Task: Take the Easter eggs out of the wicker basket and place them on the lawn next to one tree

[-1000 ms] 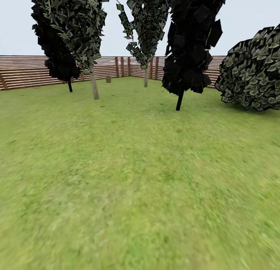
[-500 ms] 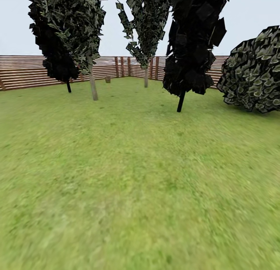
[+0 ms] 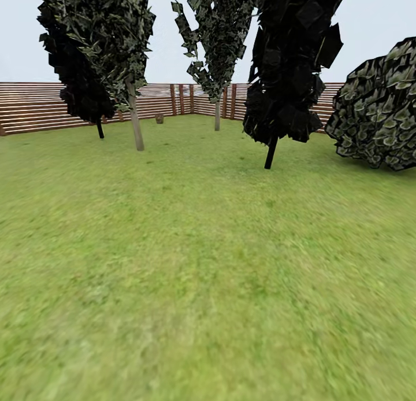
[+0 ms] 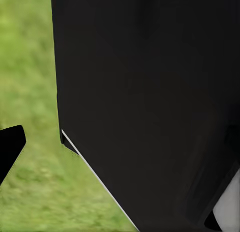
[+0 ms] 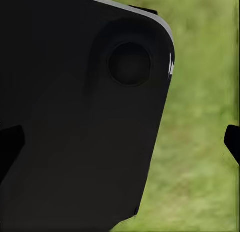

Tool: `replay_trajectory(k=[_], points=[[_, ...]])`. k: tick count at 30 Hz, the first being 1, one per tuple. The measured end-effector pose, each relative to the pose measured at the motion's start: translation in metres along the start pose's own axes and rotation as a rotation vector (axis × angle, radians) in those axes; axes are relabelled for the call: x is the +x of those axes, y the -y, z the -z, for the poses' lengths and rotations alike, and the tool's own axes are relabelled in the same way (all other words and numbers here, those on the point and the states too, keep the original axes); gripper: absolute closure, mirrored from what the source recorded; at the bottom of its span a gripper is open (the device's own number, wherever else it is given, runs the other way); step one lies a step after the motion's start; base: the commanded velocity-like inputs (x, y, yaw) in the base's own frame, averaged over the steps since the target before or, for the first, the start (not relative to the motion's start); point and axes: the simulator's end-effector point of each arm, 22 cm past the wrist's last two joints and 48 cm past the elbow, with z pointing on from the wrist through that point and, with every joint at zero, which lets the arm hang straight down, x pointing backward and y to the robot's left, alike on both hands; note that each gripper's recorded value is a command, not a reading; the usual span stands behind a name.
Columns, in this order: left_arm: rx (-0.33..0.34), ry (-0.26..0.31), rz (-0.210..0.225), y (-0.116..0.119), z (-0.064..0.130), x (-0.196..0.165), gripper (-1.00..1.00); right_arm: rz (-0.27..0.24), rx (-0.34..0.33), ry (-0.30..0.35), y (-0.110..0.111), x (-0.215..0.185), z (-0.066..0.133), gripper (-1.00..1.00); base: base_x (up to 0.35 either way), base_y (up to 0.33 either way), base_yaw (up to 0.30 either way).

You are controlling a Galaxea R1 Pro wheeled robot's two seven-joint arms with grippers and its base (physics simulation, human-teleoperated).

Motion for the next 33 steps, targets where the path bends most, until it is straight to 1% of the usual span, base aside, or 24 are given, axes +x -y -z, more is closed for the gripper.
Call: replay_trajectory(k=[13,22,27,30,33], points=[[0.0,0.0,0.0,0.0,0.0,0.0,-1.0,0.003,-0.001,0.001,-0.0004,-0.0004,0.0,-1.0,0.331,0.0,0.0],[0.0,0.0,0.0,-0.0001,0.0,0.0001,-1.0,-0.01,-0.004,-0.001,-0.0034,0.0,0.0,-1.0,0.331,0.0,0.0],[0.0,0.0,0.001,-0.0001,0.0,0.0,-1.0,-0.009,0.001,0.0,0.0006,0.0,0.0,-1.0,0.331,0.0,0.0],[0.0,0.0,0.002,-0.0001,0.0,0.0001,-1.0,0.0,0.001,0.0,0.0012,0.0001,0.0,-1.0,0.331,0.0,0.0],[0.0,0.0,0.003,-0.0001,0.0,0.0,-1.0,-0.003,0.003,0.0,0.0028,0.0002,0.0,-1.0,0.331,0.0,0.0]])
